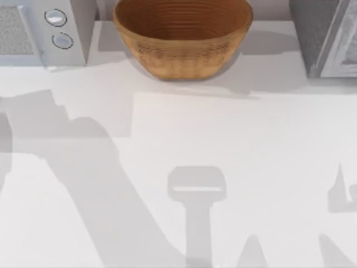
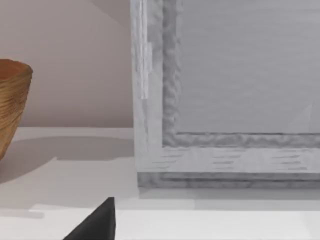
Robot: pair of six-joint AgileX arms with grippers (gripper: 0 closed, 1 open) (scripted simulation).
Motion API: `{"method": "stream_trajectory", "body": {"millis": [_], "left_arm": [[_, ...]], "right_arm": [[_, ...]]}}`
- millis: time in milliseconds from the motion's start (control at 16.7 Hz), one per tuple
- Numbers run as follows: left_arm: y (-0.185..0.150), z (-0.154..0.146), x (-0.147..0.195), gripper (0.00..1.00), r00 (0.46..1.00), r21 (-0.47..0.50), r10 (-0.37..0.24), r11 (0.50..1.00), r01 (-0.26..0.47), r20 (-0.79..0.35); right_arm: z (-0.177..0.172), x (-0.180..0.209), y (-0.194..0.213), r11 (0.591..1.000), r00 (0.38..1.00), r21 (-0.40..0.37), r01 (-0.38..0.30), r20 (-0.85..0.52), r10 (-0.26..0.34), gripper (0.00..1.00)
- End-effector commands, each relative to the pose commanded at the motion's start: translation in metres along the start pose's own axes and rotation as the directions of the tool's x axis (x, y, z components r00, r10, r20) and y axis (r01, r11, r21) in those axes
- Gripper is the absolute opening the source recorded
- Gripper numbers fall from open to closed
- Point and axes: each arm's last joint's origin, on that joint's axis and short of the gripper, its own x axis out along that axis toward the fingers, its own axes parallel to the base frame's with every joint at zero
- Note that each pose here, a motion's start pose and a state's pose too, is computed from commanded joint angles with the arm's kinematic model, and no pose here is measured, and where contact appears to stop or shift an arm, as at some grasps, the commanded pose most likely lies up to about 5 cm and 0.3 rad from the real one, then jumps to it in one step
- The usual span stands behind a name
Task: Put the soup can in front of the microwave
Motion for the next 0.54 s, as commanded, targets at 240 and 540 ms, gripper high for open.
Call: {"method": "stream_trajectory", "body": {"millis": [240,540], "left_arm": [[0.001,0.001,-0.014,1.00,1.000,-0.001,-0.002,1.000,0.002,-0.006],[0.000,0.000,-0.040,1.00,1.000,0.000,0.000,1.000,0.000,0.000]], "right_arm": [[0.000,0.000,0.000,1.000,1.000,0.000,0.000,0.000,0.000,1.00],[0.000,0.000,0.000,1.000,1.000,0.000,0.000,0.000,0.000,1.00]]}}
